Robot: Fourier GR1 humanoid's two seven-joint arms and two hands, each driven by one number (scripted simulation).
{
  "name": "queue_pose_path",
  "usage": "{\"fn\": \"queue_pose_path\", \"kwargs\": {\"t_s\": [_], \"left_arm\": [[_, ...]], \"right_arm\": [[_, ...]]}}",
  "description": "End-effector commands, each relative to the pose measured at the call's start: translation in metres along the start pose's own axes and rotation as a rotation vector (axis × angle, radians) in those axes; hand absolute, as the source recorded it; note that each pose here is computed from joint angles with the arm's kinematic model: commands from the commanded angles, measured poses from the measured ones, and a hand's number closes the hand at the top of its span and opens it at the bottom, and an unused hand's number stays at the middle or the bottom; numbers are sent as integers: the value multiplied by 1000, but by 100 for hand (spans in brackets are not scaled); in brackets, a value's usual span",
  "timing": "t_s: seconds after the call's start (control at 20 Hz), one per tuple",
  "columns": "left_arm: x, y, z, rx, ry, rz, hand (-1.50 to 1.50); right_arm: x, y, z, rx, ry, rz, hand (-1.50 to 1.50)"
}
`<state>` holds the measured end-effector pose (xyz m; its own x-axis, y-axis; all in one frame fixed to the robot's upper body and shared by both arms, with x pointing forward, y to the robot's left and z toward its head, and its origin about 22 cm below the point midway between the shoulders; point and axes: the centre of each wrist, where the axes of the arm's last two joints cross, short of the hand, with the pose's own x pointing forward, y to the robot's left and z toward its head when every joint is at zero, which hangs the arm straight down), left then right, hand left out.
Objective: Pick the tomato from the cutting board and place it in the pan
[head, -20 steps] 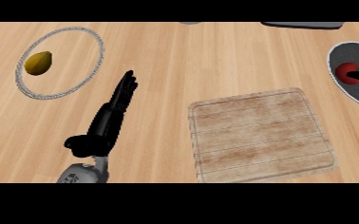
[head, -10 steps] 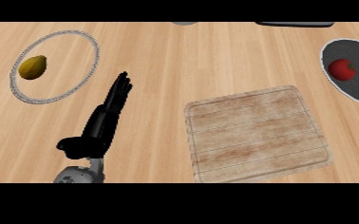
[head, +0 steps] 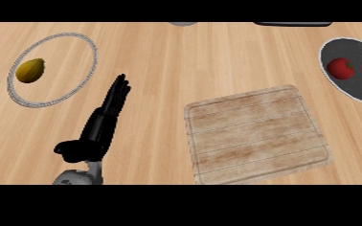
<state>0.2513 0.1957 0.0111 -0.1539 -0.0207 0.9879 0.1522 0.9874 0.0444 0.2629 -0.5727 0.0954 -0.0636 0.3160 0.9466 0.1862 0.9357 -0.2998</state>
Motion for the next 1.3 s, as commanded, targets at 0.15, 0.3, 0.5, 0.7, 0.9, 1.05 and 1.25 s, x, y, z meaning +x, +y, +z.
{"fn": "queue_pose_path", "kwargs": {"t_s": [0.15, 0.3, 0.5, 0.7, 0.9, 1.05, 1.25], "left_arm": [[2, 1, -3, 5, -7, 8, 0], [-7, 1, 7, 2, 5, -4, 0], [0, 0, 3, -2, 16, 10, 0], [-6, -2, 3, -8, -9, -4, 0], [-6, 1, 1, 9, 4, 6, 0], [-10, 4, 3, 2, 11, -12, 0], [-4, -9, -2, 5, 3, 9, 0]], "right_arm": [[-12, -11, 22, 98, -104, -52, -150], [-17, -9, 27, 104, -86, -43, -150], [-18, -21, 41, 114, -84, -22, -150], [-15, -17, 34, 94, -95, 24, -150], [-19, -21, 43, 98, -88, 45, -150], [-19, -20, 42, 94, -88, 56, -150], [-17, -17, 37, 60, -133, 112, -150]]}}
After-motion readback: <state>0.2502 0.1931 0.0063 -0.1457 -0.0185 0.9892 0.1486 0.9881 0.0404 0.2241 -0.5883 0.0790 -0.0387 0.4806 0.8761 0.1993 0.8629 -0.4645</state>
